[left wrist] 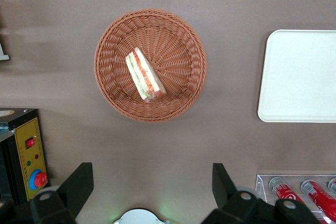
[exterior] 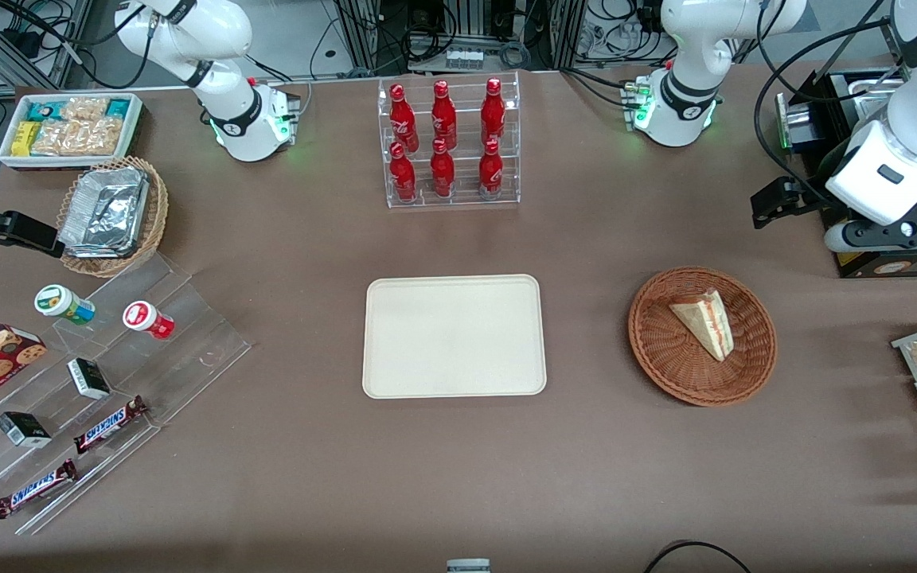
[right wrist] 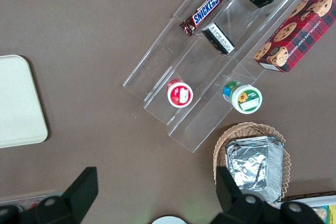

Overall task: Place sandwich from basket to tray
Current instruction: 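Move the left gripper over the sandwich in the wicker basket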

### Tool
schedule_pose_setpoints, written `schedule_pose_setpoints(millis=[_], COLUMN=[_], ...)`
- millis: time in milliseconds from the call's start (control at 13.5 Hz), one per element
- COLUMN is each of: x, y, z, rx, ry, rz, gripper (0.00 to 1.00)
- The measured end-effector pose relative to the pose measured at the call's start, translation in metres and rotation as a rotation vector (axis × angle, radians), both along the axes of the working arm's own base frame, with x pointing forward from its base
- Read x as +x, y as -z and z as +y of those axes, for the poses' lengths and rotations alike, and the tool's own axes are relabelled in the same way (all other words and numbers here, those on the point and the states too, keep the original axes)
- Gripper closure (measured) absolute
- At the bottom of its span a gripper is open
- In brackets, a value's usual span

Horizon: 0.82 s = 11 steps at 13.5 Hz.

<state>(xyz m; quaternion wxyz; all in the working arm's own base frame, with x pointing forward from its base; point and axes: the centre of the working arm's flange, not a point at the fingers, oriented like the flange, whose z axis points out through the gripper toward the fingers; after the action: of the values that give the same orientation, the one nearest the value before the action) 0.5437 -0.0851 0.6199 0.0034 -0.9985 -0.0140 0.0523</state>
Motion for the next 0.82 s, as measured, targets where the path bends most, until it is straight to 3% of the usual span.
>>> schedule_pose_setpoints(millis=[297,520,669,818], x=[0.006,0.024,0.036,0.042], y=[0.009,0.039,0.073,0.116], z=[0.0,0.0,0.003,0.003], rx=[0.005,0.007,0.042,0.066], ry=[-0.002,-0.004,-0.038,-0.116], rz=[0.009,0.008,-0.014,-0.007], gripper=[0.0,0.0,0.0,0.0])
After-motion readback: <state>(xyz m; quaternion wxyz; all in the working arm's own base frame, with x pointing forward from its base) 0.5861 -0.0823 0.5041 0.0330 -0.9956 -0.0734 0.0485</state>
